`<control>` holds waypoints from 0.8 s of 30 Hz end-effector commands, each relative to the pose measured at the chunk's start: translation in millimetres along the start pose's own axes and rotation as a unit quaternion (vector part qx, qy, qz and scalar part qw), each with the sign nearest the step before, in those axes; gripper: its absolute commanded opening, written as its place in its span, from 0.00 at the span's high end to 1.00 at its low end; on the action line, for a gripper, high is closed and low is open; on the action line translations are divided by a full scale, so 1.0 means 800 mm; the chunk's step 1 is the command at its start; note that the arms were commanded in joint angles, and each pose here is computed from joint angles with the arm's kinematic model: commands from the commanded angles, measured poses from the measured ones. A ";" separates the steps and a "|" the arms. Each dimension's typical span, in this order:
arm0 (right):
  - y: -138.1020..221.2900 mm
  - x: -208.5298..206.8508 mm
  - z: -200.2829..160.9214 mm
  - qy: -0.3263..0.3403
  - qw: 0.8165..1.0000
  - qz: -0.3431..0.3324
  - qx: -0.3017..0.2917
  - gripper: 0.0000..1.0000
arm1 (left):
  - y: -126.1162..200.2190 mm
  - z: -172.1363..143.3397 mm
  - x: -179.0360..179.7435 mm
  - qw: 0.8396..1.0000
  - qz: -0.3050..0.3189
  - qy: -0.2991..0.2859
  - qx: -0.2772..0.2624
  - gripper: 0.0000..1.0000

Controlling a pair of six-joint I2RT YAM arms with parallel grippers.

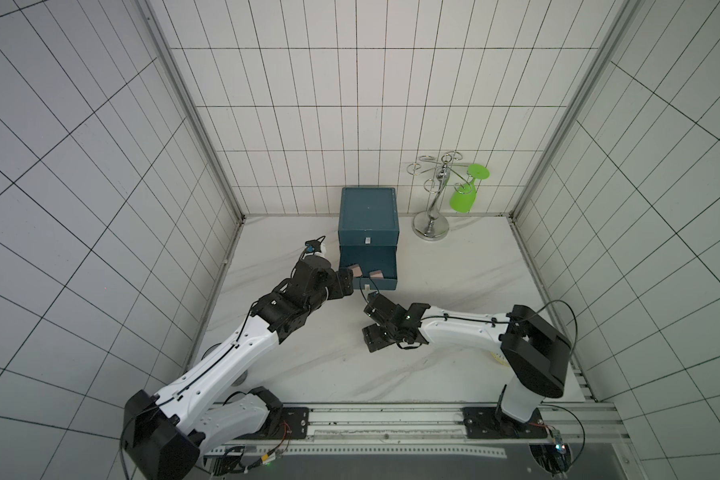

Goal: Place the plugs into the drawer by color
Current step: Pick up the plug from the center of the board.

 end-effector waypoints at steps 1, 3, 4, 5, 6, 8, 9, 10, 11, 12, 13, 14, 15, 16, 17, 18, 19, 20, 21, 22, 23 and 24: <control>-0.003 0.019 0.023 -0.013 1.000 0.011 -0.025 0.19 | -0.011 -0.001 0.002 1.000 0.003 -0.004 0.003 0.10; -0.012 0.015 0.019 -0.019 1.000 -0.001 -0.017 0.20 | -0.014 -0.003 0.001 1.000 0.001 -0.004 0.008 0.10; -0.016 0.012 0.015 -0.022 1.000 -0.010 -0.010 0.22 | -0.014 -0.002 0.001 1.000 0.001 -0.004 0.008 0.10; -0.020 0.007 0.010 -0.025 0.999 -0.025 -0.003 0.25 | -0.014 -0.002 0.001 1.000 0.000 -0.004 0.009 0.10; -0.022 0.004 0.003 -0.026 0.999 -0.040 0.004 0.28 | -0.014 -0.003 0.001 1.000 -0.001 -0.002 0.009 0.10; -0.021 -0.001 -0.009 -0.023 0.997 -0.073 0.010 0.32 | -0.013 -0.003 0.001 1.000 -0.004 0.000 0.008 0.10; -0.019 -0.002 -0.015 -0.022 0.996 -0.086 0.013 0.32 | -0.012 -0.003 0.000 1.000 -0.006 0.000 0.008 0.10; -0.014 0.000 -0.018 -0.018 0.995 -0.098 0.014 0.34 | -0.013 -0.003 -0.001 1.000 -0.009 0.002 0.009 0.10; -0.010 0.004 -0.020 -0.009 0.994 -0.108 0.012 0.36 | -0.013 -0.003 -0.002 1.000 -0.013 0.003 0.009 0.10; -0.007 0.007 -0.021 -0.003 0.993 -0.114 0.011 0.38 | -0.014 -0.003 -0.004 1.000 -0.017 0.004 0.010 0.10; -0.006 0.009 -0.022 0.002 0.993 -0.115 0.012 0.41 | -0.014 -0.003 -0.006 1.000 -0.022 0.005 0.011 0.10; -0.007 0.011 -0.021 0.005 0.994 -0.111 0.012 0.46 | -0.015 -0.003 -0.008 1.000 -0.027 0.005 0.013 0.10; -0.009 0.012 -0.021 0.008 0.994 -0.105 0.013 0.49 | -0.015 -0.003 -0.009 0.999 -0.030 0.006 0.013 0.10; -0.011 0.013 -0.020 0.011 0.996 -0.092 0.015 0.50 | -0.016 -0.004 -0.009 0.999 -0.031 0.007 0.014 0.10; -0.012 0.013 -0.017 0.007 0.997 -0.075 0.017 0.52 | -0.015 -0.005 -0.007 0.999 -0.027 0.009 0.015 0.10; -0.012 0.012 -0.015 0.002 0.998 -0.057 0.018 0.58 | -0.014 -0.006 -0.003 1.000 -0.019 0.008 0.015 0.10; -0.009 0.012 -0.012 -0.006 0.999 -0.034 0.014 0.63 | -0.013 -0.005 0.005 1.000 -0.007 0.011 0.011 0.10; -0.004 0.011 -0.007 -0.015 1.000 -0.008 0.011 0.68 | -0.010 -0.003 0.013 1.000 0.000 0.019 0.007 0.10; 0.003 0.012 -0.002 -0.016 1.000 0.014 0.007 0.72 | -0.006 -0.002 0.018 1.000 -0.001 0.025 0.000 0.11; 0.013 0.011 0.004 -0.019 0.999 0.027 -0.005 0.75 | -0.002 0.000 0.024 0.999 -0.005 0.033 -0.010 0.11; 0.025 0.010 0.011 -0.018 0.999 0.030 -0.014 0.77 | 0.003 0.002 0.027 0.999 -0.011 0.040 -0.021 0.11; 0.036 0.009 0.017 -0.011 0.999 0.032 -0.021 0.78 | 0.007 0.005 0.030 0.998 -0.015 0.045 -0.031 0.11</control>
Point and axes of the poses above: each gripper's point midway between its finger pads, its own y axis back along the fingers, its own x axis along the line the jaws close on, z = x × y, the point moved 5 cm from there along y, back along the fingers, and after that the axes turned 6 degrees about -y, right-handed, at the moved point
